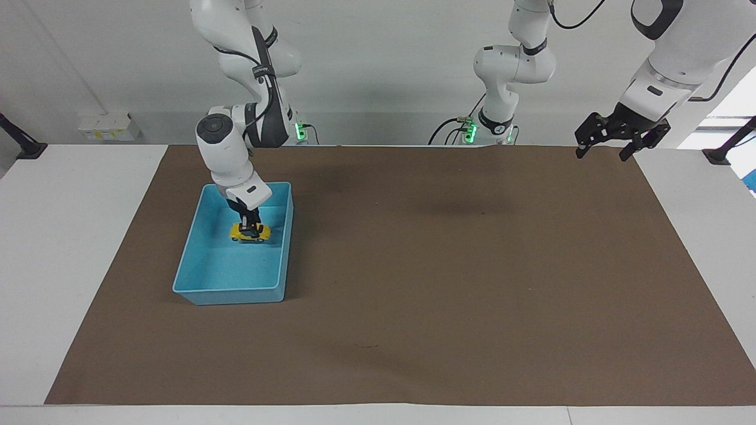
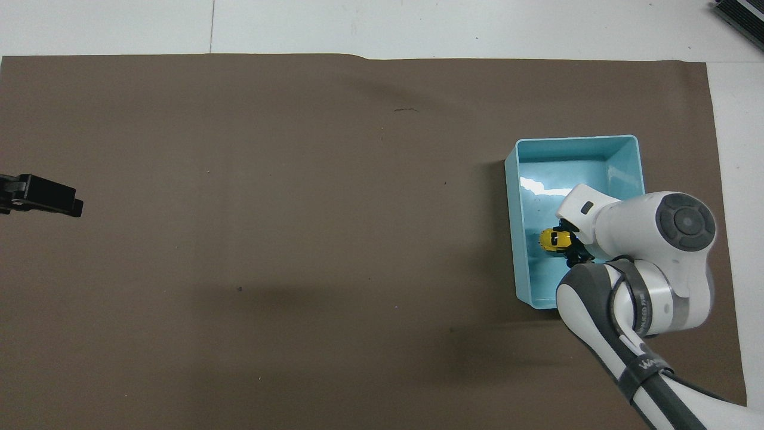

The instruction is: Wind up and store yellow beetle car

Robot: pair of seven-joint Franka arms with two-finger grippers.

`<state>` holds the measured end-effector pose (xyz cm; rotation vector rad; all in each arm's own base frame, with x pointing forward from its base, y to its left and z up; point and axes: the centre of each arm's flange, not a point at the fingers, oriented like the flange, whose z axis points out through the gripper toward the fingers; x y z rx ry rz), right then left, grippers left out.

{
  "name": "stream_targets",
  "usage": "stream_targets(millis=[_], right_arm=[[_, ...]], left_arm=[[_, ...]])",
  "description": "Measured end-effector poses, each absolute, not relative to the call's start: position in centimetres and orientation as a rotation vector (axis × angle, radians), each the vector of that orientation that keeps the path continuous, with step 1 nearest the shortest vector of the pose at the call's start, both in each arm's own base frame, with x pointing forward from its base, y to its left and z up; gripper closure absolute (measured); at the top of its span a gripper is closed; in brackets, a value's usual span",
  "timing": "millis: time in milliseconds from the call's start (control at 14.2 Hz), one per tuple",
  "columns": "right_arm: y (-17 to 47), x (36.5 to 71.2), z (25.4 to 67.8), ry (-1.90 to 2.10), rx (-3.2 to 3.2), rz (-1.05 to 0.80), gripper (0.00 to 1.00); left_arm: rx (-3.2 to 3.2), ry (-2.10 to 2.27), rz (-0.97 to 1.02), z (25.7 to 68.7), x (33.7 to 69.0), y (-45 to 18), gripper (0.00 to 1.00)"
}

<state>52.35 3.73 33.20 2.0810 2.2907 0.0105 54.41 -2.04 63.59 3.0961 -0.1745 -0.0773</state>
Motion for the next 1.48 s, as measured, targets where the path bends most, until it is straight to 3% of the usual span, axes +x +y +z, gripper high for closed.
stream_targets(millis=[282, 352, 564, 705, 916, 1128, 1480], right_arm=[[3.0, 52.6, 32.1, 2.291, 2.081, 0.009, 0.56], [2.9, 52.6, 32.1, 2.291, 2.082, 0.007, 0.50], [3.1, 52.6, 32.1, 2.295, 2.078, 0.008, 0.17], [3.3, 53.0, 32.8, 2.292, 2.070, 0.019, 0.00], [4.0, 54.6, 36.6, 2.297, 2.099, -0.024, 0.00], [5.0, 56.2, 43.3, 2.229, 2.180, -0.042, 0.00], [4.8, 54.5, 51.8, 1.832, 2.505, 0.030, 0.00]], left_arm=[[3.096, -0.174, -0.077, 63.6, 54.4, -2.0, 0.00], [3.096, -0.174, -0.077, 63.6, 54.4, -2.0, 0.00], [3.096, -0.174, -0.077, 63.6, 54.4, -2.0, 0.00], [3.096, -0.174, -0.077, 63.6, 54.4, -2.0, 0.00], [3.096, -0.174, -0.077, 63.6, 54.4, -2.0, 0.00], [3.096, -0.174, -0.077, 63.6, 54.4, -2.0, 0.00], [3.096, -0.174, -0.077, 63.6, 54.4, -2.0, 0.00]])
